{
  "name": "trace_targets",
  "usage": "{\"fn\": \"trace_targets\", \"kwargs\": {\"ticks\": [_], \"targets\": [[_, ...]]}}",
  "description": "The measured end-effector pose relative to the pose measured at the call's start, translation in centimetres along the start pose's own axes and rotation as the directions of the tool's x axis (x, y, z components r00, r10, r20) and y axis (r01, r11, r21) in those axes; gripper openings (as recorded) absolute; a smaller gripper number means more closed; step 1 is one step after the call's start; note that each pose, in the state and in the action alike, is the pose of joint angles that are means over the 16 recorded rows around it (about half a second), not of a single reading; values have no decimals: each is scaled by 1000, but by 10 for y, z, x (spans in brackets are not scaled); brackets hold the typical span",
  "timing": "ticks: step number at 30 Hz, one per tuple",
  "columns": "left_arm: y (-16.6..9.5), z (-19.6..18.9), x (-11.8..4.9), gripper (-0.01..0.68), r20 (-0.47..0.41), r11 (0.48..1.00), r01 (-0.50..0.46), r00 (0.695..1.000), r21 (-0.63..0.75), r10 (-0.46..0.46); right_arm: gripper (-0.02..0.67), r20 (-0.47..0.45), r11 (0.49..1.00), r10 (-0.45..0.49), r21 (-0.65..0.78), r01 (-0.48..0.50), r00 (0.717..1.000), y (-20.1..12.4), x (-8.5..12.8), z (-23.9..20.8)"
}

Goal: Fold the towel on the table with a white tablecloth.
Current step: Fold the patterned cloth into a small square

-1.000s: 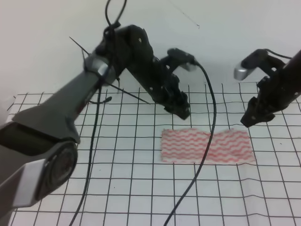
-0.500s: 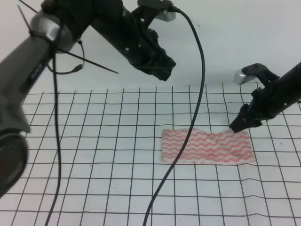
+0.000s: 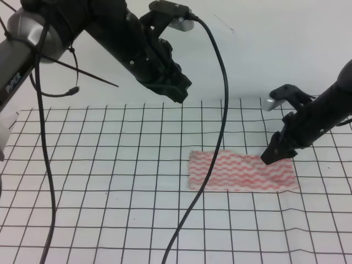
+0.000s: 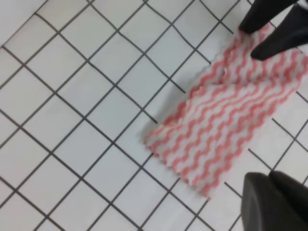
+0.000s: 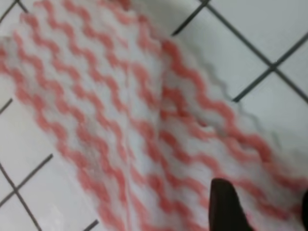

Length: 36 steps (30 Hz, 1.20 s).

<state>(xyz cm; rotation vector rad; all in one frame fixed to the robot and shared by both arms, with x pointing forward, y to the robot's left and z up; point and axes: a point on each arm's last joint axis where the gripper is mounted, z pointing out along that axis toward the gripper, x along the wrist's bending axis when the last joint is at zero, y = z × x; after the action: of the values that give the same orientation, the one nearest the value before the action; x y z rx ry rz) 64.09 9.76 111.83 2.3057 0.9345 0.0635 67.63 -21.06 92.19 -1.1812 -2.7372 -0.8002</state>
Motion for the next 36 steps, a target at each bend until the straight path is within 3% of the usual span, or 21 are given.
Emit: {"fn": "trace_targets", "kwargs": {"ticks": [17,36], "targets": [[0,0,0,1,1,1000,3,1000,0,-3,20,21,998,-59,19,59,998,9,8,-5],[0,0,0,1,1,1000,5,1000,0,-5,8,104,998,-41,57,35,994,8,1,-10]]}}
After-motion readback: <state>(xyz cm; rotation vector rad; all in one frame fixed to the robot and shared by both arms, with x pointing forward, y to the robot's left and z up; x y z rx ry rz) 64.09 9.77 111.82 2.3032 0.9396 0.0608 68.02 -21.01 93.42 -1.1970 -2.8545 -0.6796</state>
